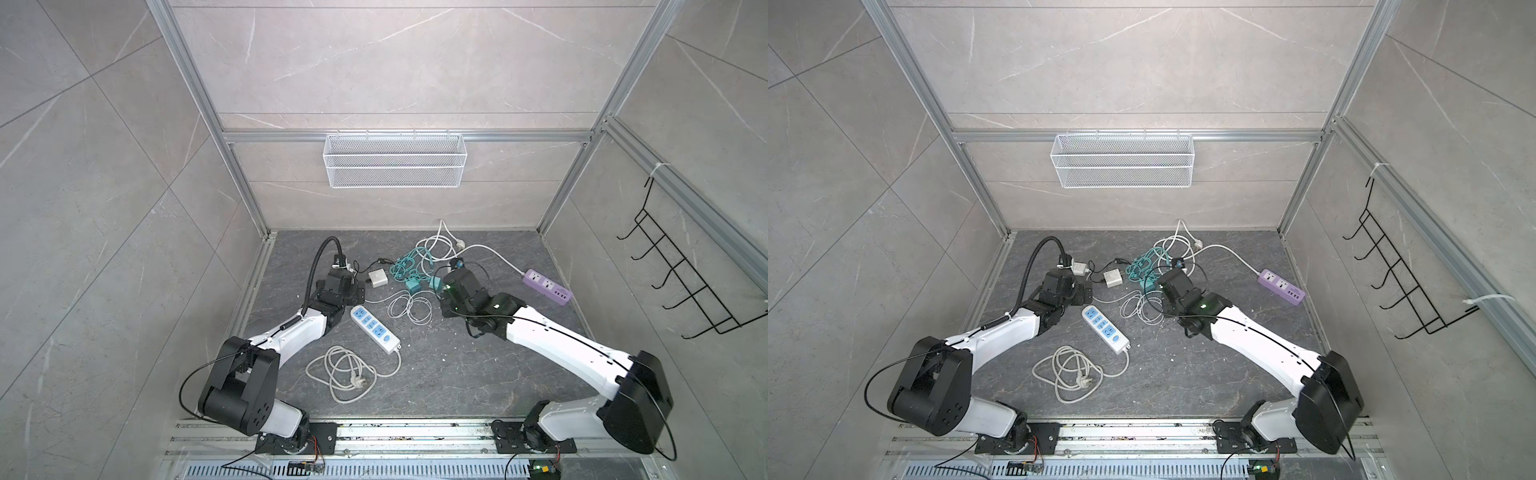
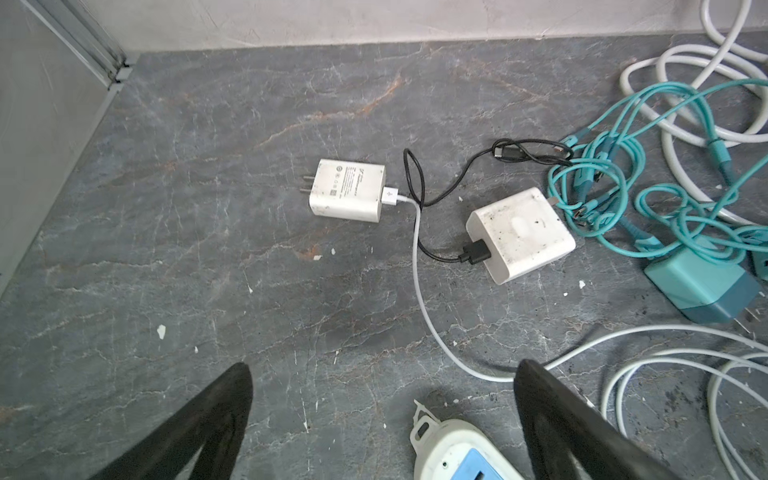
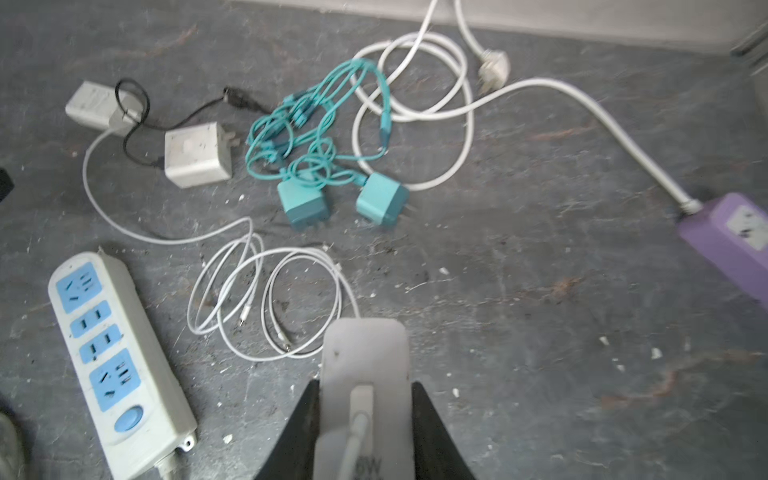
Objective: Insert the plug
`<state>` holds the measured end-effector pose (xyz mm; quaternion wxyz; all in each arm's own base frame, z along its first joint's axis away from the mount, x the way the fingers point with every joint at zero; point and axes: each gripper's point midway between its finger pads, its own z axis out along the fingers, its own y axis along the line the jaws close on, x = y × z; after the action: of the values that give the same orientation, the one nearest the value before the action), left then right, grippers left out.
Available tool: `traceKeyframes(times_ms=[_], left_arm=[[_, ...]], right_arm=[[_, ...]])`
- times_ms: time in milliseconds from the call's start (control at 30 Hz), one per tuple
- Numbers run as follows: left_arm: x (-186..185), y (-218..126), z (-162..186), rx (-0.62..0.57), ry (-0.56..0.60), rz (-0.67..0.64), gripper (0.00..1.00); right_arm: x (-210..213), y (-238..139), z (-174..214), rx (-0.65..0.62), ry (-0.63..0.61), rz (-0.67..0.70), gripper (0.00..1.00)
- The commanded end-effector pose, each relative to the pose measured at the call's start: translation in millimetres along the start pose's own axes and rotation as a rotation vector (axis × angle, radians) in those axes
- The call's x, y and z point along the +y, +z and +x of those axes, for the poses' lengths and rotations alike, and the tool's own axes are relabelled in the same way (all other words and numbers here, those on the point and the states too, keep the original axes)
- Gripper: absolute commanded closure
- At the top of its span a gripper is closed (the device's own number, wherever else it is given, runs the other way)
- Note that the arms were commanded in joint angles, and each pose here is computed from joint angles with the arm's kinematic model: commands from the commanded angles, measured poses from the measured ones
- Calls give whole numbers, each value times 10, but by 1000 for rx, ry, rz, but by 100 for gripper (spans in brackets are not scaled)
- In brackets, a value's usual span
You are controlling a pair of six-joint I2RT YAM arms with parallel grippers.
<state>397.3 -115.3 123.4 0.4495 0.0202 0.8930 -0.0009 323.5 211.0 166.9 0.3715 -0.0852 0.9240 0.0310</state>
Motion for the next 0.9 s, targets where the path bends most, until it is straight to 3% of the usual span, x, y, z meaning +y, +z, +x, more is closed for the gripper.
traceKeyframes(times_ms=[0,333,533,867], left_arm=[[13,50,26,-2,-86,7,0],[-11,264,179,59,-216,106,2],[-27,326,226,46,-257,134,4],[-161,494,236,47,-285,206,13]], right_arm=[[314,144,16,3,36,-62,89],[848,194,114,32,212,-174,89],[968,262,286,69,279,-131,89],[1505,168,457,121,292,-248,88]])
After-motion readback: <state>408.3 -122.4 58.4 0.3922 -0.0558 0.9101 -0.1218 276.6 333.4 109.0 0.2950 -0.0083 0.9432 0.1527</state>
